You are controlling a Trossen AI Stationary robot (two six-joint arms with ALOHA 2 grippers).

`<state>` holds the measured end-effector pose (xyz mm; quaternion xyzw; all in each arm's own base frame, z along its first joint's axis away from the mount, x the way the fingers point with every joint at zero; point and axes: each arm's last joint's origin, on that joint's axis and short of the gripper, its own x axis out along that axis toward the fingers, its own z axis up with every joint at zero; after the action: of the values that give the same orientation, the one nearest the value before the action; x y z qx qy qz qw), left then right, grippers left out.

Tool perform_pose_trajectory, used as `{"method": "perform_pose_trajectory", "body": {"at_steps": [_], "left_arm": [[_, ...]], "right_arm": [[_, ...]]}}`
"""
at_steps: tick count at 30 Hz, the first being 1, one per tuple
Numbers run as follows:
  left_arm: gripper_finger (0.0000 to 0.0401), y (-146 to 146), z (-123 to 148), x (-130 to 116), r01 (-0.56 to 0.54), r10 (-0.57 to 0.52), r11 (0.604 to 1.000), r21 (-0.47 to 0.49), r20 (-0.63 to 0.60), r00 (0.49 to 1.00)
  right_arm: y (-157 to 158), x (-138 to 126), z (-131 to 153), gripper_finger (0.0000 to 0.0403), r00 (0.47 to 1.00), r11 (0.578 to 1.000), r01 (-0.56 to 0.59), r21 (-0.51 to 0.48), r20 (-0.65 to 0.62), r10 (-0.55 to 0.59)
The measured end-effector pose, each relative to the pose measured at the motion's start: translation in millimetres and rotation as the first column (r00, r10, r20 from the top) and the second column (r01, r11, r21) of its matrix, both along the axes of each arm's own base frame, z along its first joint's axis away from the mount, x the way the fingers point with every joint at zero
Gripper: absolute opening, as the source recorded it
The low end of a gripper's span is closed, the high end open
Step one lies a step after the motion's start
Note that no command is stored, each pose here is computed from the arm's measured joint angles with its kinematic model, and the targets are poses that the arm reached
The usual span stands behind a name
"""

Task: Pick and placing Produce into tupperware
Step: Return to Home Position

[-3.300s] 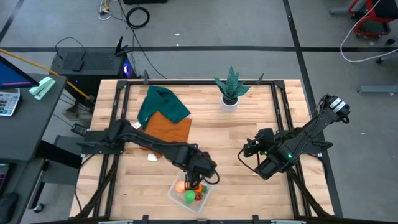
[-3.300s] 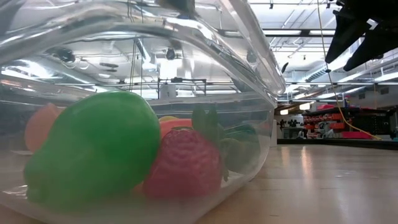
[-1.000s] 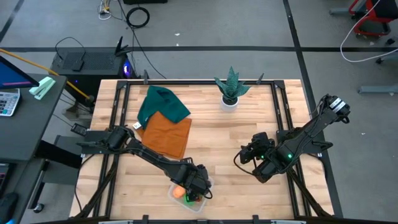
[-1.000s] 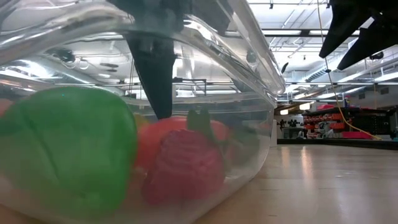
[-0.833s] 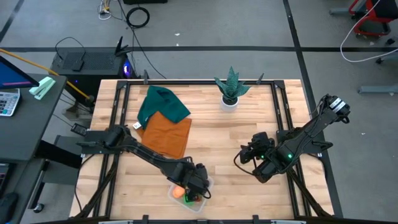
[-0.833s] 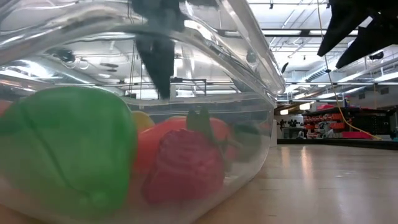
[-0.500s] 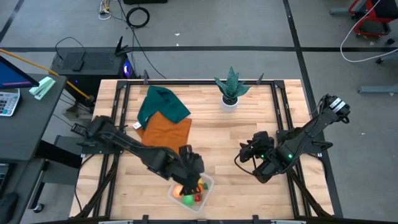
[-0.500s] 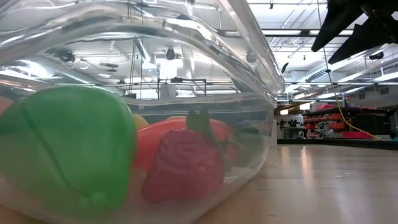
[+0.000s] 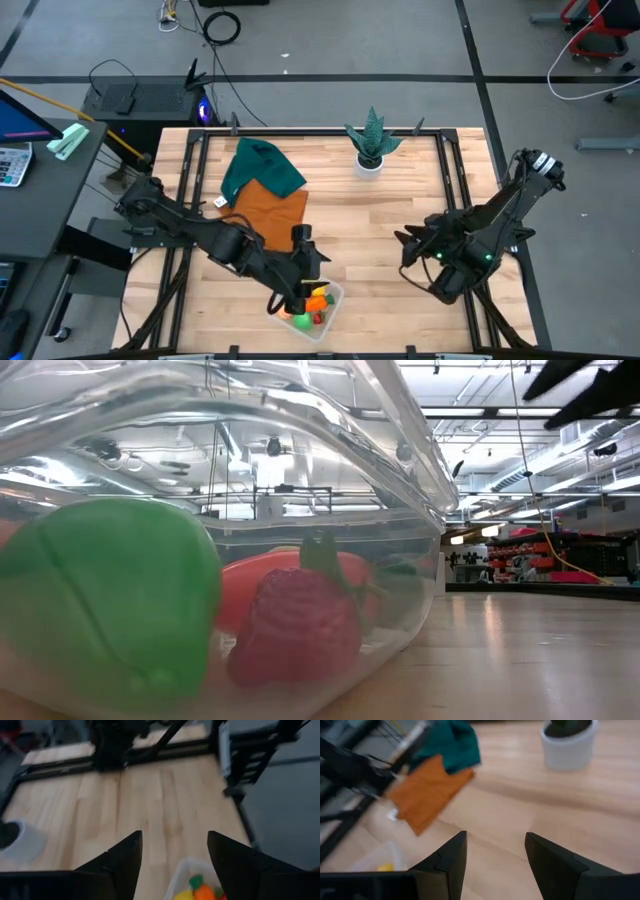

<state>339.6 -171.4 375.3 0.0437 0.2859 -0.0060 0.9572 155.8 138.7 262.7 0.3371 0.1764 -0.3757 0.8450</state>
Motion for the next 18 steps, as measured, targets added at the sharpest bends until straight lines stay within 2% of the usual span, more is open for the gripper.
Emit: {"method": "perform_pose_trajectory", "body": {"at_steps": [4,8,12,18], "left_arm": [[0.0219,13.1,8.5,9.7,0.066,-0.064,0.997,-0.035,0.057,0.996],[0.0204,33.7,14.3,22.1,0.040,-0.034,0.998,-0.047,0.119,0.992],[0.0192,60.3,21.1,35.2,0.013,0.004,0.996,-0.090,0.189,0.982],[0.0188,102.8,27.7,47.9,-0.092,0.129,0.984,-0.150,0.255,0.958]], "right_arm": [[-7.8,-12.6,13.6,0.0164,0.990,0.997,-0.050,-0.056,0.132,0.057],[-14.4,-20.9,13.3,0.0159,0.952,0.980,-0.194,-0.034,0.236,0.196],[-24.6,-26.9,0.5,0.0151,0.856,0.916,-0.401,-0.030,0.344,0.386],[-56.4,-32.2,-18.4,0.0131,0.756,0.872,-0.472,-0.131,0.448,0.477]]}}
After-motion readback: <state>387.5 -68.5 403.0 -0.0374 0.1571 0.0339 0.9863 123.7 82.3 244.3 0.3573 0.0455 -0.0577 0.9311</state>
